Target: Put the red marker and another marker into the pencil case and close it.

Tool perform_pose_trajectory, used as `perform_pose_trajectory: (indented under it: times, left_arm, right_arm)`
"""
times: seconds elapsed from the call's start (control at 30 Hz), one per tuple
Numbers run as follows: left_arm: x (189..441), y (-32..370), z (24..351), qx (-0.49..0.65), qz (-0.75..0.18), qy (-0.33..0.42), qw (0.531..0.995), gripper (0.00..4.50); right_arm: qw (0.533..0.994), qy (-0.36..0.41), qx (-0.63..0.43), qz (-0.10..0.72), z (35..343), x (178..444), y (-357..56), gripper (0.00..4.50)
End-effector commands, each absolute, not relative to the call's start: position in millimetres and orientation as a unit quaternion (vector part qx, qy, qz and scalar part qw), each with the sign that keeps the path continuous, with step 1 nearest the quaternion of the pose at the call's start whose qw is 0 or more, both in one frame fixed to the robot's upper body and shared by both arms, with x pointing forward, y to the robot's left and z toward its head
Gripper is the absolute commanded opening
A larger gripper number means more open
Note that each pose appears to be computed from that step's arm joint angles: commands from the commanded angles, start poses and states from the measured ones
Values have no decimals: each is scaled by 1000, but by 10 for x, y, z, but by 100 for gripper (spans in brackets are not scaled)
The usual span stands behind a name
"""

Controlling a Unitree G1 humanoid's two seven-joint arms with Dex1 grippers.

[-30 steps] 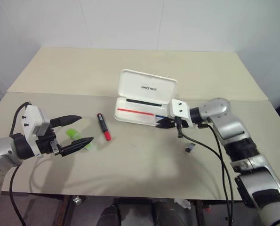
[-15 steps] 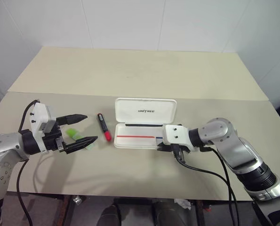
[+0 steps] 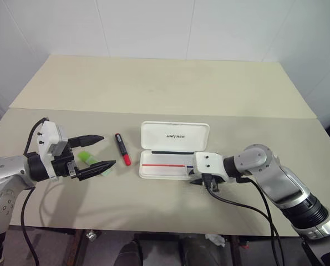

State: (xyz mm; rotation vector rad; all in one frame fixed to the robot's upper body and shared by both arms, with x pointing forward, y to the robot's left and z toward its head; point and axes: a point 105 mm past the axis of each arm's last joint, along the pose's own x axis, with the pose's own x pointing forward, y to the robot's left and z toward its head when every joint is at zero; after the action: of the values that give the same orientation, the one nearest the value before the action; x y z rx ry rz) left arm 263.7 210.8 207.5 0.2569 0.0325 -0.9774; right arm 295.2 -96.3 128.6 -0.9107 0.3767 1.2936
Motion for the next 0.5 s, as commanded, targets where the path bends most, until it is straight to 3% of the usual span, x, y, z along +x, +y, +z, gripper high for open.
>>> perform_pose_trajectory:
  times: [0.03,0.17,0.5]
  left_arm:
    - [2626,2118,2151,140,-465,2,874,450]
    - [2632,2112,2146,139,-466,1,874,450]
    - [2654,2098,2119,136,-469,1,873,450]
  right_arm:
    - [683,149,-418,581,1376,2940,-948,298]
    - [682,147,-416,583,1399,2928,-980,441]
    - [683,133,-409,590,1502,2921,-1037,446]
